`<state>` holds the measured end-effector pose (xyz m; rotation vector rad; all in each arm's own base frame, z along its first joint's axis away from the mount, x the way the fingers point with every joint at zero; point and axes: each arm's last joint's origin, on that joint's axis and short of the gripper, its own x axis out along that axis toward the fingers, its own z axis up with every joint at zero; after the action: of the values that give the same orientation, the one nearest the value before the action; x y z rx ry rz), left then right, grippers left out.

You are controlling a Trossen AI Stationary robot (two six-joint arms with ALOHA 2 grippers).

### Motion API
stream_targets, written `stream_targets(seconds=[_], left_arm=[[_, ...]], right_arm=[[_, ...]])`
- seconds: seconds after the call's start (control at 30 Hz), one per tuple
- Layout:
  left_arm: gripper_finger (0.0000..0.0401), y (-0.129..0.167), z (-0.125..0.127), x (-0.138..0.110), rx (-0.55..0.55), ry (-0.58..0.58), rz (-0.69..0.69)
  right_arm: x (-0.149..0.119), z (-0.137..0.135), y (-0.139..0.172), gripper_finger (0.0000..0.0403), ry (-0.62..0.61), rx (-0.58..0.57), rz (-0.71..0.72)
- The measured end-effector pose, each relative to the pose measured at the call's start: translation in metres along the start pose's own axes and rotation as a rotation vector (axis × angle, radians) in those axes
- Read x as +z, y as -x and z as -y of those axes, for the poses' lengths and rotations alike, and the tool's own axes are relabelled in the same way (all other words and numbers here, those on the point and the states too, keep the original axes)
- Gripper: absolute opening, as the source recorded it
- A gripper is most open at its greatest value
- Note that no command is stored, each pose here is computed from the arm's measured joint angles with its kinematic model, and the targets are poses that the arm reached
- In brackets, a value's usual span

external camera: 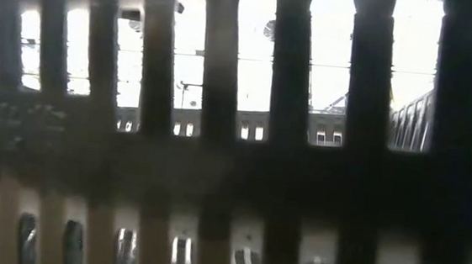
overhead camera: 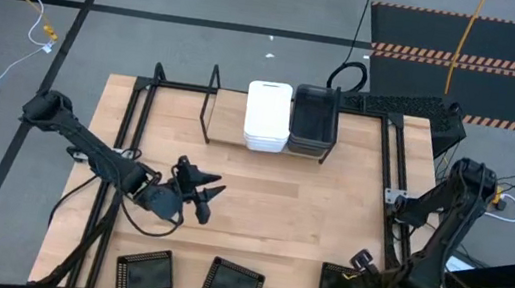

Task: Stack baskets on shelf by color
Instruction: Put the right black bin on the shelf

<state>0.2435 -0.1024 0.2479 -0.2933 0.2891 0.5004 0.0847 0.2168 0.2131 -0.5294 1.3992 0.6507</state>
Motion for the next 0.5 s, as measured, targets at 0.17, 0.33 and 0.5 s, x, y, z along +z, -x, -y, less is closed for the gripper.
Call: stream_targets(seconds=[0.17,0.33,0.5], left_arm=[[0.0147,0.0,-0.001,-0.001,0.007,0.014,-0.009],[0.0147,-0.005,0.003,-0.009,0.016,0.057,-0.023],[0.0147,-0.012,0.007,-0.019,0.02,0.106,-0.04]], right_arm=[[0.002,0.004,0.0,0.0107,0.088,0.008,0.002],[0.003,0.016,-0.001,0.0107,0.141,-0.166,0.021],[0.016,0.024,-0.001,0.0107,0.362,-0.177,0.096]])
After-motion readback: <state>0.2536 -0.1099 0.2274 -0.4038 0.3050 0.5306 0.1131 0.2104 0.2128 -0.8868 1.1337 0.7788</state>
